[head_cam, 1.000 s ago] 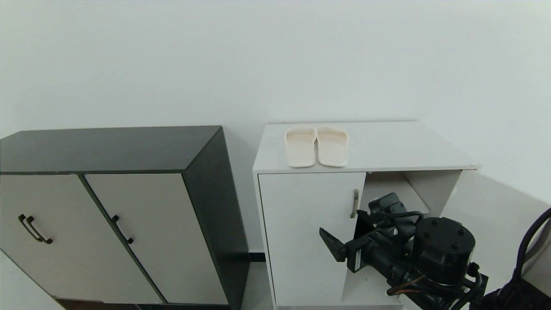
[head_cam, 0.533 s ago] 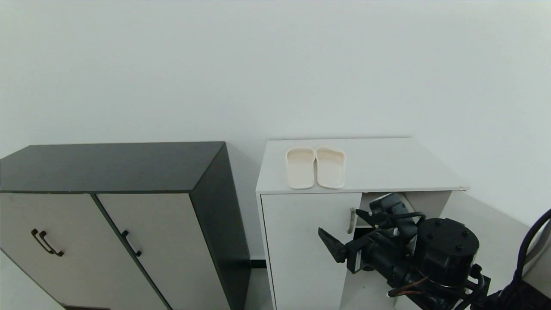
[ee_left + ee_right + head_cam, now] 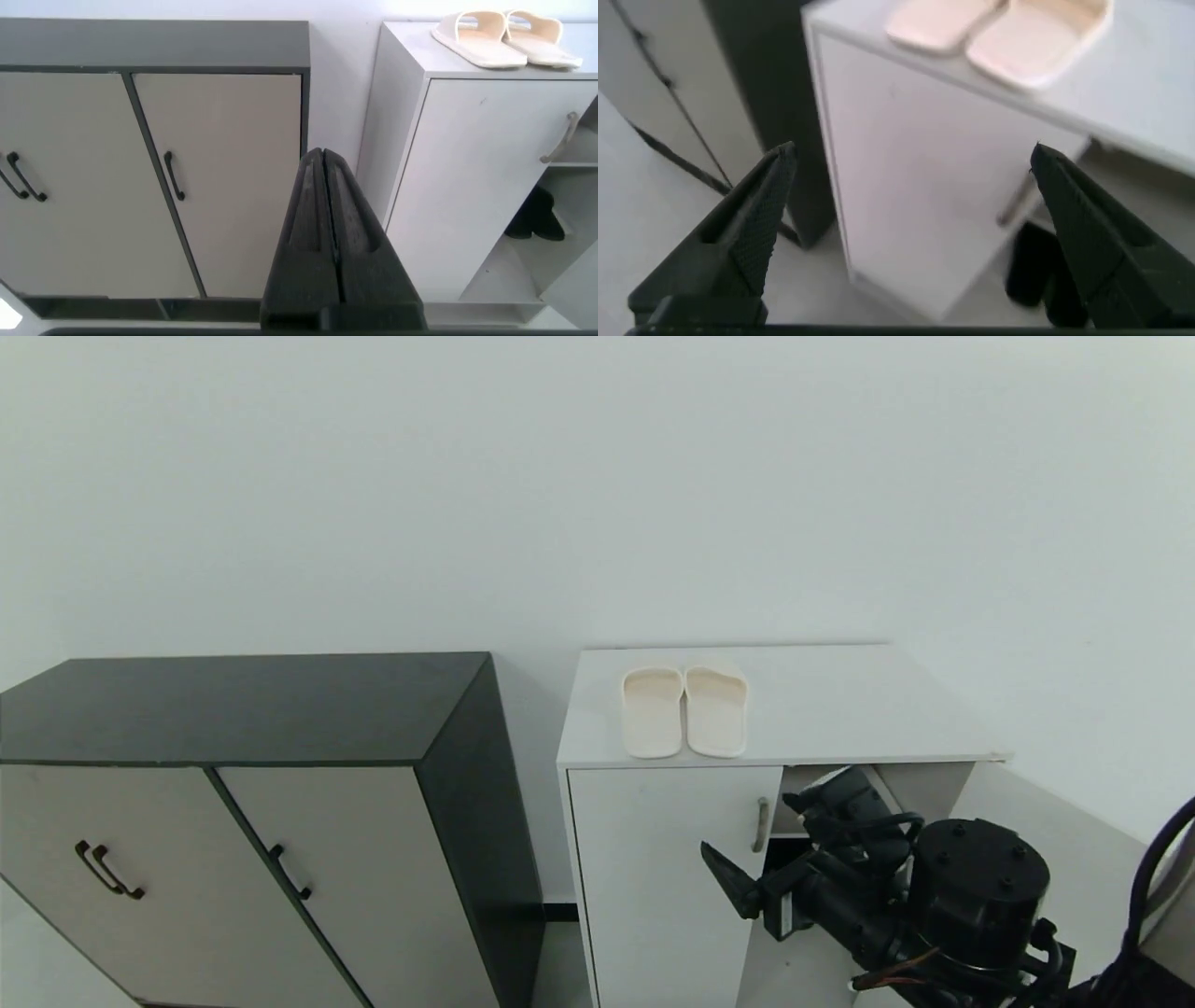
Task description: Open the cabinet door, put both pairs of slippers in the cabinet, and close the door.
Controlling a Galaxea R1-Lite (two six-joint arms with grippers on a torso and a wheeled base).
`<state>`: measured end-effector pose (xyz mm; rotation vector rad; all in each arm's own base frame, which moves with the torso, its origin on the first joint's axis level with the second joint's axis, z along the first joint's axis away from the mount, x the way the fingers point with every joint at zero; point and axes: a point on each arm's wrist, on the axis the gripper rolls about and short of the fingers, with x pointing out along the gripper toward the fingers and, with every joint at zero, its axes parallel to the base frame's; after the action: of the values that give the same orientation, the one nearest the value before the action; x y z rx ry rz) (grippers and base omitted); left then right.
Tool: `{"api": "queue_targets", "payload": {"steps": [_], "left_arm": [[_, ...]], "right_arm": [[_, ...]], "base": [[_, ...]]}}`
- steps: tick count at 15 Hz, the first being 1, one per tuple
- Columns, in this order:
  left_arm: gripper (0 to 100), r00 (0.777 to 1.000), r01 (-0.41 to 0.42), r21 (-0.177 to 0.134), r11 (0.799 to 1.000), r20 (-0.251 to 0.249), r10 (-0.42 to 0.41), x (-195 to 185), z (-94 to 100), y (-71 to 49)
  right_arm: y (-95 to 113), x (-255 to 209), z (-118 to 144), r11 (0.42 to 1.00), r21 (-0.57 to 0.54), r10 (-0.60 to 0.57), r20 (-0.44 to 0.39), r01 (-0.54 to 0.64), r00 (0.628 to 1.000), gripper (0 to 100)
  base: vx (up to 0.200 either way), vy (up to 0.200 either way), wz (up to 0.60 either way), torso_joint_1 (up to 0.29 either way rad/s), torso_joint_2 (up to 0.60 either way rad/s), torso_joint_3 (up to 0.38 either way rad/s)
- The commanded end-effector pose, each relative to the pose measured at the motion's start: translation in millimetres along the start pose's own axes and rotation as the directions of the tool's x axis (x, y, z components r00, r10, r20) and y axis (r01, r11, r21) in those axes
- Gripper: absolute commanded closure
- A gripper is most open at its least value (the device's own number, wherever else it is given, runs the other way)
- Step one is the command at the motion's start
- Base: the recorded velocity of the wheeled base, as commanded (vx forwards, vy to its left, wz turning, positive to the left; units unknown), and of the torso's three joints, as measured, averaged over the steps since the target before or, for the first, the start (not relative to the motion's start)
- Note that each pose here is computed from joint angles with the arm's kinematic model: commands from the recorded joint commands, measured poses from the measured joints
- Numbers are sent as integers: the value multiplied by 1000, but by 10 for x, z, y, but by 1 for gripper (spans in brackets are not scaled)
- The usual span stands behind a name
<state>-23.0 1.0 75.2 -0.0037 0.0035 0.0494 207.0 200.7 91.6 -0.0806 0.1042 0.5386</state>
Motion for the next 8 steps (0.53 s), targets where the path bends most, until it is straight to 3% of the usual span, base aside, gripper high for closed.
{"api": "queue_targets", "payload": {"steps": [1, 4, 8], "left_arm": [[100, 1000, 0, 1, 1000, -1, 0, 1, 1, 0], [100, 1000, 0, -1, 1000, -1, 0, 1, 1, 0], [100, 1000, 0, -1, 1000, -1, 0, 1, 1, 0]], "right_arm": [[-20, -90, 417, 996, 70, -53, 24, 51, 998, 0], [125, -305, 852, 980, 190, -49, -88, 65, 995, 0], [196, -328, 892, 975, 208, -59, -99, 79, 993, 0]], "base": [[0, 0, 0, 0, 0, 0], [200, 0, 0, 1, -4, 1], [200, 0, 0, 10, 6, 1]]}}
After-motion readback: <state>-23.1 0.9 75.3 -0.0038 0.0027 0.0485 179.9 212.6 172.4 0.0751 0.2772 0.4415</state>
